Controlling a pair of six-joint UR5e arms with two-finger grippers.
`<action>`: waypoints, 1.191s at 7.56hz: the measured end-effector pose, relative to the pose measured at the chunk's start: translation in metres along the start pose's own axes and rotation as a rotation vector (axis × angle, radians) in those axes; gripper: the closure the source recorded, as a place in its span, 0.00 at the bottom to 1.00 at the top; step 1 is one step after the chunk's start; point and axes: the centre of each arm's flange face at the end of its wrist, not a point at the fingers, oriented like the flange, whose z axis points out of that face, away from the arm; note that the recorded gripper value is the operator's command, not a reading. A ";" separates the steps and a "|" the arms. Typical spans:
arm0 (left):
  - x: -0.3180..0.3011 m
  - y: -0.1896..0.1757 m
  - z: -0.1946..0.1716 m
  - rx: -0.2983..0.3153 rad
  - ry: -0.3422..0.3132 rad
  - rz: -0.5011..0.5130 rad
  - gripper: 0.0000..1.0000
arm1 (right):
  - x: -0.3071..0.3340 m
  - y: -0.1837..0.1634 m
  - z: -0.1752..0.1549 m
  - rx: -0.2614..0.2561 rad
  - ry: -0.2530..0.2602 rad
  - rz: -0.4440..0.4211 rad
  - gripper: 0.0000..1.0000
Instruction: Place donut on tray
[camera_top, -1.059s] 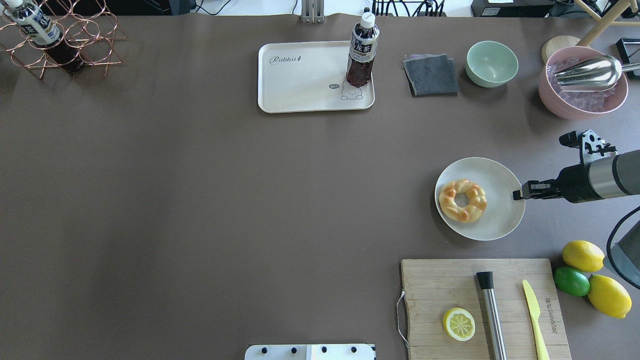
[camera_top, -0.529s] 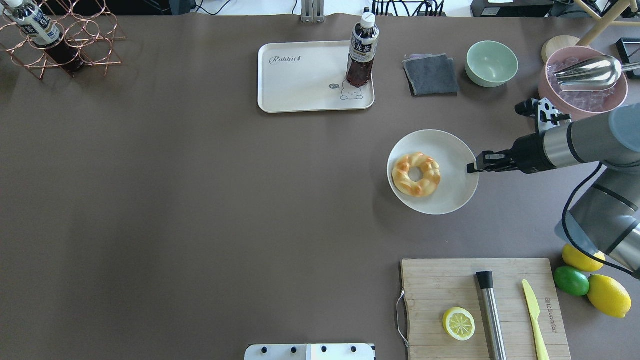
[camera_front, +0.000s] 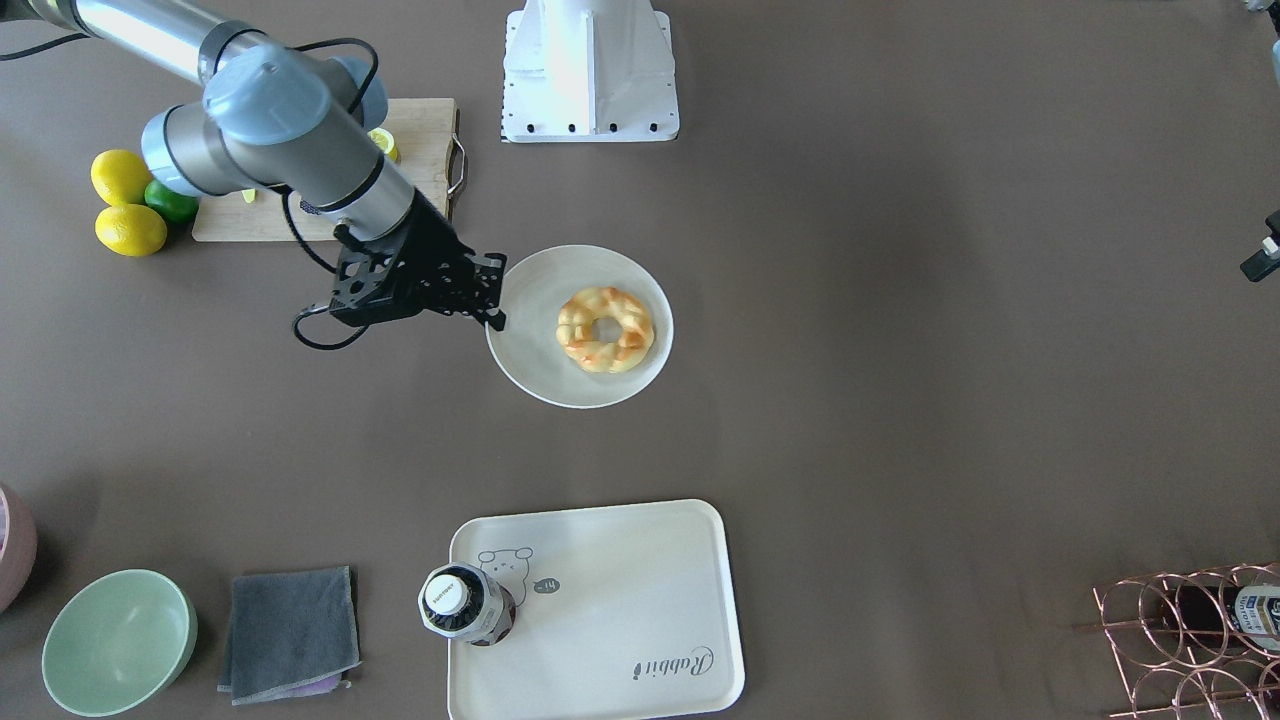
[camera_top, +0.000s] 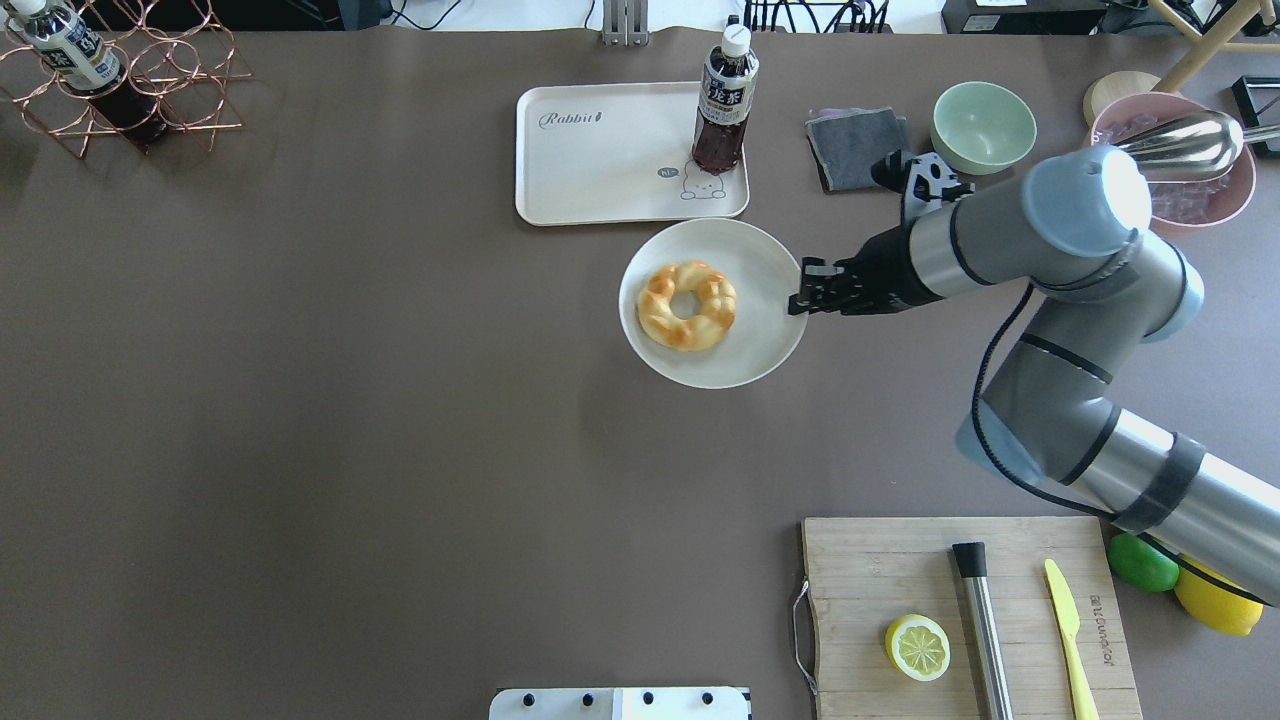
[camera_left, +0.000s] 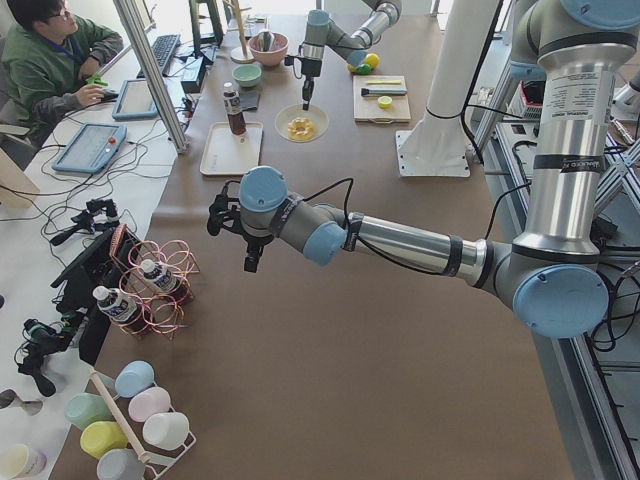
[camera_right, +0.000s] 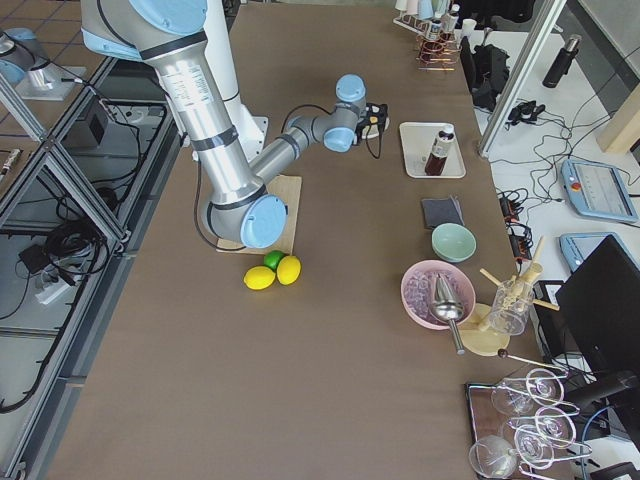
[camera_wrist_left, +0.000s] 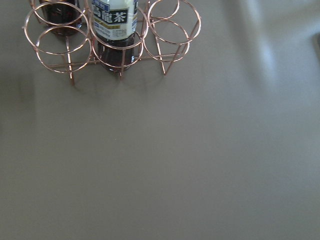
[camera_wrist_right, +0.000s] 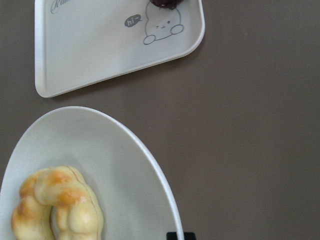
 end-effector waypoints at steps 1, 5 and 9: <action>0.018 -0.001 0.007 -0.005 0.023 -0.028 0.02 | -0.056 0.024 0.005 -0.008 0.016 0.030 1.00; 0.079 0.006 0.049 -0.038 0.097 -0.102 0.05 | -0.240 0.126 0.038 0.111 0.018 0.208 1.00; 0.118 0.031 0.061 -0.079 0.135 -0.072 0.52 | -0.304 0.168 0.067 0.219 -0.005 0.341 1.00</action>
